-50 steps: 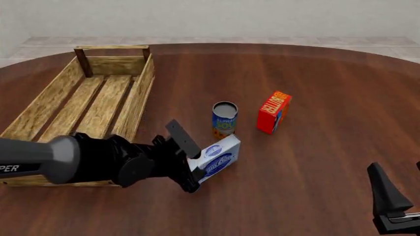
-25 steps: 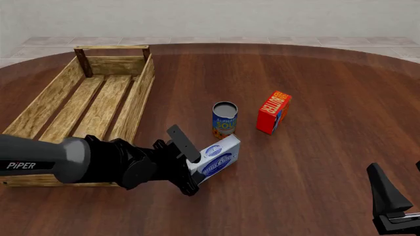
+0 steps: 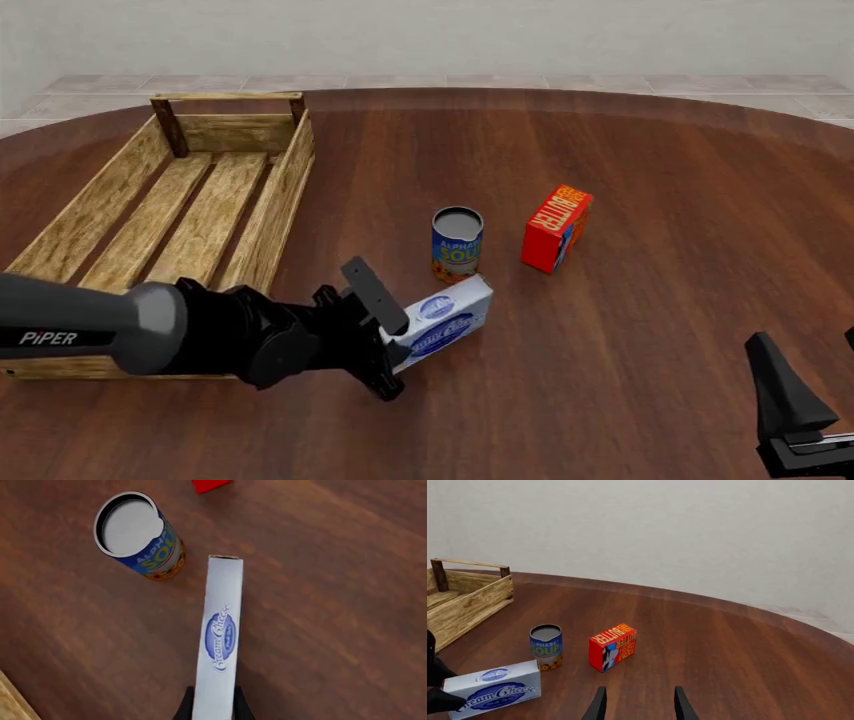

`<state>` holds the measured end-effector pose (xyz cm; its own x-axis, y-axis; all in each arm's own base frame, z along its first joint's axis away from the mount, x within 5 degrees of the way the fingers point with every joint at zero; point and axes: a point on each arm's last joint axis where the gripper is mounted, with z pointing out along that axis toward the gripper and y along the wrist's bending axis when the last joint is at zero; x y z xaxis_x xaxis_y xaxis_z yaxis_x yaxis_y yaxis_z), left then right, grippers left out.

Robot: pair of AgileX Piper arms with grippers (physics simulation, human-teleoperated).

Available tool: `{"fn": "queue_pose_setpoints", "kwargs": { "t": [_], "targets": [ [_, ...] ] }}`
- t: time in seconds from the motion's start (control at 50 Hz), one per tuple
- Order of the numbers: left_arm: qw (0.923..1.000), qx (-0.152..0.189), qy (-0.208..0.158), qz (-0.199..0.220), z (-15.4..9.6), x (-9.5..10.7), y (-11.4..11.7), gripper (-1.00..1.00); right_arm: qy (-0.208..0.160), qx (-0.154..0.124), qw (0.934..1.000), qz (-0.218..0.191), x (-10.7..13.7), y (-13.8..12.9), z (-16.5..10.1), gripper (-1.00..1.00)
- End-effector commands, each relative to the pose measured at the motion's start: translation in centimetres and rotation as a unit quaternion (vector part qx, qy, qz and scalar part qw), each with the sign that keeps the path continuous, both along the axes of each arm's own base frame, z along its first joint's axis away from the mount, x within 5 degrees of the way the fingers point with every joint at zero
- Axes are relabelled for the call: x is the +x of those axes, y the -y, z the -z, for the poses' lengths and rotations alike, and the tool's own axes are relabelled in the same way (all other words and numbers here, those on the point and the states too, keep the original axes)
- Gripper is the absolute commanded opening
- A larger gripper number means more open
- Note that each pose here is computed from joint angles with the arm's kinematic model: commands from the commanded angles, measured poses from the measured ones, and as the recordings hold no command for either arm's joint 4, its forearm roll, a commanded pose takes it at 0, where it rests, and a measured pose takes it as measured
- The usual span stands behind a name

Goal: Pick up the cream cheese and put it in the tray.

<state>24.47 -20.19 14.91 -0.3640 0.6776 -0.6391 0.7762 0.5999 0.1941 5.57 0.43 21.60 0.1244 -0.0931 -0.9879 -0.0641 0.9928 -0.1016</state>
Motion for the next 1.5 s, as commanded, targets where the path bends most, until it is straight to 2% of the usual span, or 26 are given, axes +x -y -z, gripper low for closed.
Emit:
{"fn": "queue_pose_setpoints", "kwargs": {
  "t": [0.02, 0.18, 0.36, 0.58, 0.86, 0.92, 1.14, 1.3, 1.5],
  "targets": [
    [1.0, 0.003, 0.002, 0.002, 0.3, 0.0, -0.1, -1.0, 0.0, -0.002, 1.0, 0.0, 0.0, 0.0, 0.0, 1.0],
    [0.9999, 0.001, 0.009, 0.004, 0.0, -0.3, -0.5, -1.0, -0.001, -0.002, 1.0, -0.001, 0.0, 0.0, 0.0, 1.0],
    [0.9997, -0.003, 0.024, 0.002, -1.5, -0.4, -1.2, -1.0, -0.003, -0.004, 1.0, -0.001, 0.0, 0.0, 0.1, 1.0],
    [0.9987, -0.026, 0.044, -0.001, -4.9, -1.5, -1.9, -1.0, -0.005, -0.004, 1.0, -0.003, 0.0, 0.0, 0.1, 1.0],
    [0.9971, -0.039, 0.065, -0.009, -8.9, -1.5, -2.5, -1.0, -0.005, -0.004, 1.0, -0.003, 0.0, 0.0, 0.1, 1.0],
    [0.9952, -0.055, 0.076, -0.027, -10.6, -0.9, -3.0, -1.0, -0.005, -0.004, 1.0, -0.004, 0.0, -0.1, 0.1, 1.0],
    [0.9938, -0.065, 0.079, -0.043, -11.7, -1.0, -3.7, -1.0, -0.006, -0.004, 1.0, -0.005, 0.0, -0.1, 0.1, 1.0],
    [0.9896, -0.075, 0.085, -0.088, -12.4, 0.3, -5.5, -1.0, -0.006, -0.005, 1.0, -0.005, 0.0, -0.1, 0.1, 1.0],
    [0.986, -0.088, 0.09, -0.109, -13.7, 0.4, -6.3, -1.0, -0.006, -0.004, 1.0, -0.005, 0.0, -0.1, 0.1, 1.0]
  ]
}}
